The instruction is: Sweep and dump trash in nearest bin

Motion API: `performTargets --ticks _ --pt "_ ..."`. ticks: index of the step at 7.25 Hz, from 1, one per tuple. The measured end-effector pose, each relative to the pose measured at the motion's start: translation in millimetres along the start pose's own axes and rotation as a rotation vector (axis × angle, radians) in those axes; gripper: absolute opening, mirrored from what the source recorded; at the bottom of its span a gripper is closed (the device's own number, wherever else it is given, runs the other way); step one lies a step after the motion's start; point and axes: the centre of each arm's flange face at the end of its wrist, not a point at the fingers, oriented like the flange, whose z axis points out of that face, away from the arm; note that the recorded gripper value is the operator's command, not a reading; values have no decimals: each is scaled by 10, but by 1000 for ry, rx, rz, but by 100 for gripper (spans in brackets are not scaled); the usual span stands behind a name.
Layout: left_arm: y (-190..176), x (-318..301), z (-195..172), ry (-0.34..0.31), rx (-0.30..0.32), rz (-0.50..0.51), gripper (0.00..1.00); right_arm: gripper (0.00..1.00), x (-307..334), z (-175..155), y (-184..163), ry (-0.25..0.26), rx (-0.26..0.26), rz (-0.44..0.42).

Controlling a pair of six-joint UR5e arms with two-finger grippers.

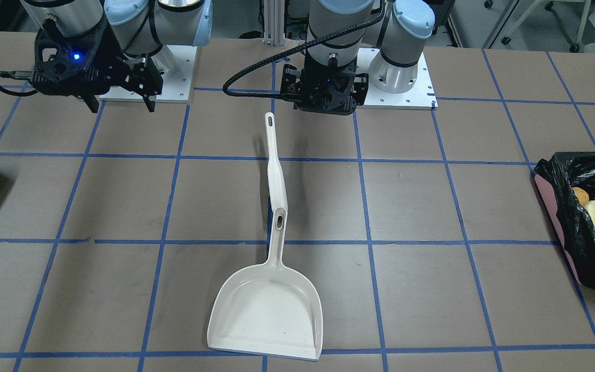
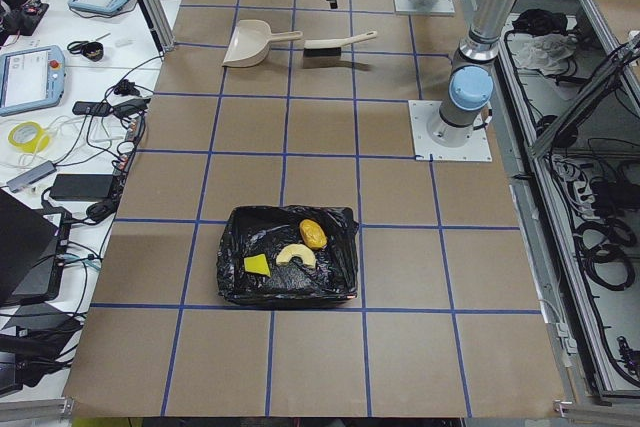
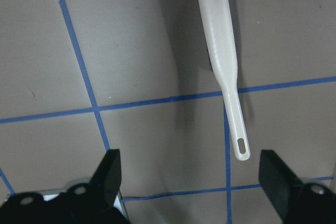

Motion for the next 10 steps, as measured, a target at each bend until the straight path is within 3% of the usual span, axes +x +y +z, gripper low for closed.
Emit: performTargets --ticks 3,7,10 --pt "80 -515 -268 35 59 -37 98 100 -32 12 41 4 -16 -12" --pt "-144 -825 -564 41 249 17 100 100 -70 21 53 6 -18 -12" --pt "-166 -914 -648 40 277 7 100 100 -68 9 37 9 -12 -12"
